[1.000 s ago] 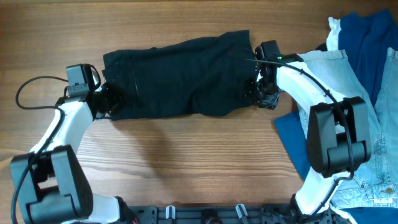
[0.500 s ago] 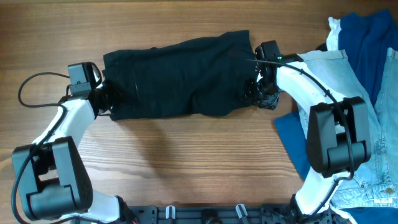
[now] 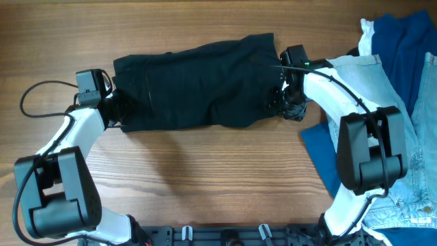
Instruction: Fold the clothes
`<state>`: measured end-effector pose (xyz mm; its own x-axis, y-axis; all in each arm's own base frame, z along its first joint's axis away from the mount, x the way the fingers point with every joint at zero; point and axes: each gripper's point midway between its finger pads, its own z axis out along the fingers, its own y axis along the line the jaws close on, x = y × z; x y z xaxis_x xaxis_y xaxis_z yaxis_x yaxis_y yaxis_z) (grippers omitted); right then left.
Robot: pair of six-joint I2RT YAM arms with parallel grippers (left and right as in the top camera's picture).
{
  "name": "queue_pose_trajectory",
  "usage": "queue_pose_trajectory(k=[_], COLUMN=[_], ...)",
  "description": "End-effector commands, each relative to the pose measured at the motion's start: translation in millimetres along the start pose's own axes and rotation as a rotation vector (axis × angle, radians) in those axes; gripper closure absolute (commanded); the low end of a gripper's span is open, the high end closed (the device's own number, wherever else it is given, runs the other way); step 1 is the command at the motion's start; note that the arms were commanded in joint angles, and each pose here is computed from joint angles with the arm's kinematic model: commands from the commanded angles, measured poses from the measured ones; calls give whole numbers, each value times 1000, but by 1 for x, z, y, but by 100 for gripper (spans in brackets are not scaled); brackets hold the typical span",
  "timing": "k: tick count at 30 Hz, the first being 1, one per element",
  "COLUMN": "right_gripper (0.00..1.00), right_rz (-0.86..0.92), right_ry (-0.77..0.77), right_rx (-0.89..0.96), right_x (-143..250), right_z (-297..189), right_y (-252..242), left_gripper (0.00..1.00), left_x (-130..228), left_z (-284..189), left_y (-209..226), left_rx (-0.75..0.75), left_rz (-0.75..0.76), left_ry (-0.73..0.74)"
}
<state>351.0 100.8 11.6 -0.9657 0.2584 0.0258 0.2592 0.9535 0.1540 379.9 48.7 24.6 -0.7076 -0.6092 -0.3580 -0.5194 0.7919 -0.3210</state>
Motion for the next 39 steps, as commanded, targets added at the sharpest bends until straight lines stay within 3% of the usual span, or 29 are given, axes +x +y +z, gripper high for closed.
queue_pose_trajectory(k=[1,3,5,11,12,13,14,22,25,29,31,34,39], right_gripper=[34,34,34,34,34,33,34,34,34,34,34,34,35], right_rz=[-6,-7,-6,-6,-6,-6,-6,-5,-5,-5,-5,-4,82], right_ry=[21,23,23,25,26,26,25,23,24,24,24,25,42], right_rx=[0,1,1,2,2,2,2,1,1,2,2,2,25], right_x=[3,4,4,4,4,4,4,4,4,4,4,4,8], right_z=[6,6,6,6,6,6,6,6,6,6,6,6,8], right_y=[2,1,2,1,1,1,1,2,1,1,1,1,-3], left_gripper=[64,75,96,96,89,50,36,39,48,68,85,96,96], left_x=[3,3,6,12,7,1,-3,3,7,12,12,19,51], left_z=[3,3,3,-9,-12,-14,-15,4,11,12,12,8,-26], left_y=[-3,-3,-2,6,8,11,11,4,1,-4,-4,0,23], left_rx=[13,13,7,-20,-32,-45,-46,15,39,73,73,58,-23], left_rz=[5,5,4,48,46,43,42,38,36,34,34,50,-16], left_ry=[14,15,24,51,30,3,-10,27,46,72,74,102,241])
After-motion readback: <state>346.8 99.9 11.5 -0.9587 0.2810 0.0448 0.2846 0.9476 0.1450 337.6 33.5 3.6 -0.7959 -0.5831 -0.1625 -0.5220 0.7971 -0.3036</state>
